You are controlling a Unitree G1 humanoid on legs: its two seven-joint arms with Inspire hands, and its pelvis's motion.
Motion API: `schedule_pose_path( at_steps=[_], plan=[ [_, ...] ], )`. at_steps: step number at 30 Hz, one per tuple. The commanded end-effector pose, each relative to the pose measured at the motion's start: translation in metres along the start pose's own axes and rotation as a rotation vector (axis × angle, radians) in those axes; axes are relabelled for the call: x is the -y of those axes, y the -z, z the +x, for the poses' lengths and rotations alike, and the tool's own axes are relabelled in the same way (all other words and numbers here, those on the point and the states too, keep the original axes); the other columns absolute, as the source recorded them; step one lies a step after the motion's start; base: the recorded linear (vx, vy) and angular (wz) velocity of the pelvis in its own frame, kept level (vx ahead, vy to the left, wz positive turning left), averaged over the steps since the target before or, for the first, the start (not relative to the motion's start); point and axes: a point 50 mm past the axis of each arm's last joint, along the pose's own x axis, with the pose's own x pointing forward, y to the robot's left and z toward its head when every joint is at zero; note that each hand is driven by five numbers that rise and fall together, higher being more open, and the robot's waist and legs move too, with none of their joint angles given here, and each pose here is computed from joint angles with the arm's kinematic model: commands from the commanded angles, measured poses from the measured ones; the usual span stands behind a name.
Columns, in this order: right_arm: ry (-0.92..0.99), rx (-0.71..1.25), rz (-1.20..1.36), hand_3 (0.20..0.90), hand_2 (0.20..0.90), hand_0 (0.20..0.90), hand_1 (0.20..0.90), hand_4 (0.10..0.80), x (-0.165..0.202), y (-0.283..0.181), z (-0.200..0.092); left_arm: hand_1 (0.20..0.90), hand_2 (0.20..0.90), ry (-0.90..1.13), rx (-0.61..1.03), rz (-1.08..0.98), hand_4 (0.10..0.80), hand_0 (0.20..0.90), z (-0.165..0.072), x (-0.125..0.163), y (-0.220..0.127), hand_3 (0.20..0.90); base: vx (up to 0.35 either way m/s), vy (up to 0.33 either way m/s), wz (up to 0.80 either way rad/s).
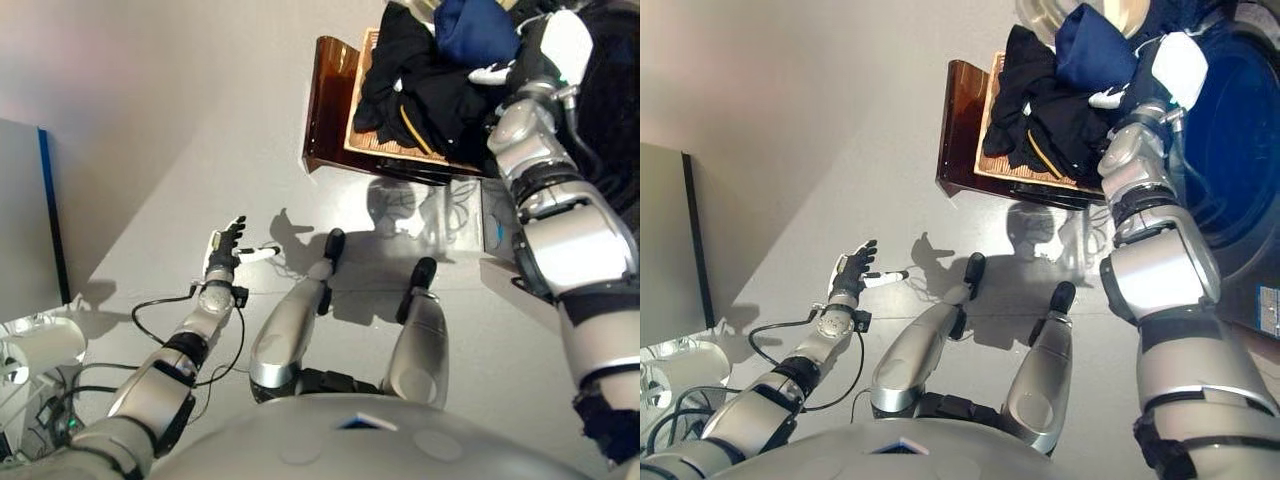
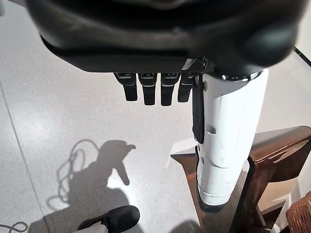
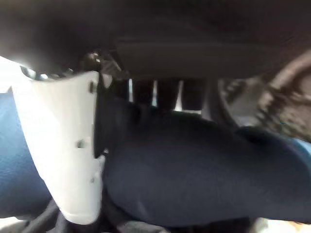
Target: Pick up the clothes and place them into the washing machine
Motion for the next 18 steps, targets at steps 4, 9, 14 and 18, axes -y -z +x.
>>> schedule_pose_path(
  at_steps=[4,9,14,18],
  plan=[
    [0.058,0.100,0.312,0.200,0.200,0.200,0.200,0.300,0.005,-0.023,-0.002,0.900,0.900,-0.064,-0.088,0.049,0.800,0.900,-0.008,-0.017,0.029,0.900,-0.016,-0.014,-0.13],
    [0.043,-0.014,0.561,0.200,0.200,0.200,0.200,0.300,-0.011,-0.009,-0.012,0.900,0.900,-0.074,-0.112,0.052,0.800,0.900,-0.011,-0.017,0.036,0.900,-0.003,0.004,-0.02],
    [0.027,-0.096,0.764,0.200,0.200,0.200,0.200,0.300,-0.023,0.003,-0.021,0.900,0.900,-0.087,-0.113,0.063,0.800,0.900,-0.012,-0.018,0.037,0.900,-0.008,0.014,-0.06],
    [0.020,-0.142,0.890,0.200,0.200,0.200,0.200,0.300,-0.036,0.010,-0.032,0.900,0.900,-0.087,-0.112,0.054,0.800,0.900,-0.013,-0.015,0.037,0.900,0.002,0.017,-0.06]
  ],
)
